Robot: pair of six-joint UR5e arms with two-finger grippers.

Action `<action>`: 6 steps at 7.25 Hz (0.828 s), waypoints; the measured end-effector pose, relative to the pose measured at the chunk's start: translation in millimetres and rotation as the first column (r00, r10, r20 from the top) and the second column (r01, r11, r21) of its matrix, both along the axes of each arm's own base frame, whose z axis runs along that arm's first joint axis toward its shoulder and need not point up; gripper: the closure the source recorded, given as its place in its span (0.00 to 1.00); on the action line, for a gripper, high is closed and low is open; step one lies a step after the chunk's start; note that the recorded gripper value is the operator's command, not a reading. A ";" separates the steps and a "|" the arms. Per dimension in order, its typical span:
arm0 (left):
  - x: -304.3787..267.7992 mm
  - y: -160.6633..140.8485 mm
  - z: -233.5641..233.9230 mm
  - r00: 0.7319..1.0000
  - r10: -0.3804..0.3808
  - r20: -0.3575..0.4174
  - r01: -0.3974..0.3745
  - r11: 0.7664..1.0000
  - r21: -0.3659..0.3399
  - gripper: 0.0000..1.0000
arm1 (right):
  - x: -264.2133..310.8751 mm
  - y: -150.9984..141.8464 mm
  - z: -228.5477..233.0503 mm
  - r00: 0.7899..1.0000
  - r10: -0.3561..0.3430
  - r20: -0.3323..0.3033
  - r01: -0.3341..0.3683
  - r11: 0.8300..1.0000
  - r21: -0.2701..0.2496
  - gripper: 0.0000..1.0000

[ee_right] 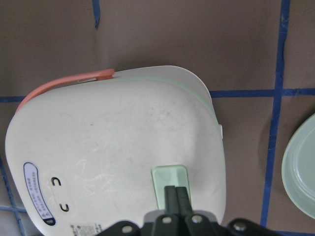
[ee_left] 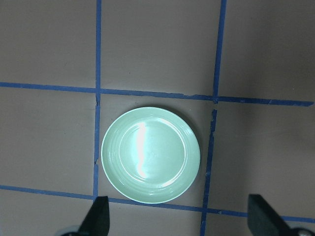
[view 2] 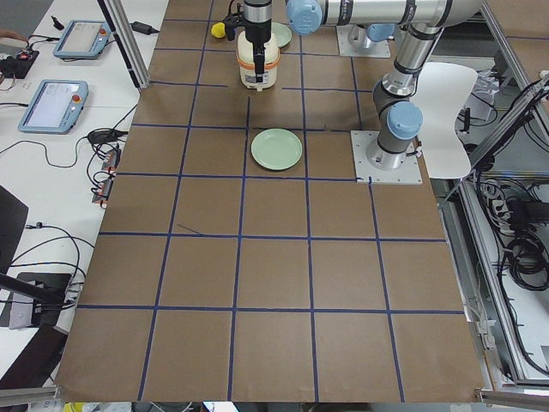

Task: Press rice cooker button
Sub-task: 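Press down on the green lid button with the right gripper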

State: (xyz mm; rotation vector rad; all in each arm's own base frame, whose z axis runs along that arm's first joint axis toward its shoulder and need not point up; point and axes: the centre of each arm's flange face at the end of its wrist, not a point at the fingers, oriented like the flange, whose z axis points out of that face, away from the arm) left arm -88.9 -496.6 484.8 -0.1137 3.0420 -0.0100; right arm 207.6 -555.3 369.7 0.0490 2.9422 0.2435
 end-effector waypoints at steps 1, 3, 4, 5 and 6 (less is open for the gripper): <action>0.0 0.0 0.0 1.000 0.000 0.000 0.000 1.000 0.000 0.00 | 0.0 -0.2 -1.0 1.000 0.000 0.000 0.000 1.000 0.002 0.88; -0.1 0.0 0.0 1.000 0.000 -0.001 0.000 1.000 0.000 0.00 | 0.1 -0.7 -2.3 1.000 0.000 0.000 0.000 1.000 0.004 0.88; -0.1 0.0 0.0 1.000 0.000 -0.001 0.000 1.000 0.000 0.00 | 0.1 -1.0 -2.6 1.000 0.000 0.000 0.000 1.000 0.003 0.88; -0.1 0.0 0.0 1.000 0.000 -0.001 0.000 1.000 0.000 0.00 | 0.1 -1.6 -2.8 1.000 0.000 0.000 0.000 1.000 0.001 0.88; 0.0 0.0 0.0 1.000 0.000 0.000 0.000 1.000 0.000 0.00 | 0.2 -2.2 -2.6 1.000 0.000 0.000 0.000 1.000 -0.002 0.88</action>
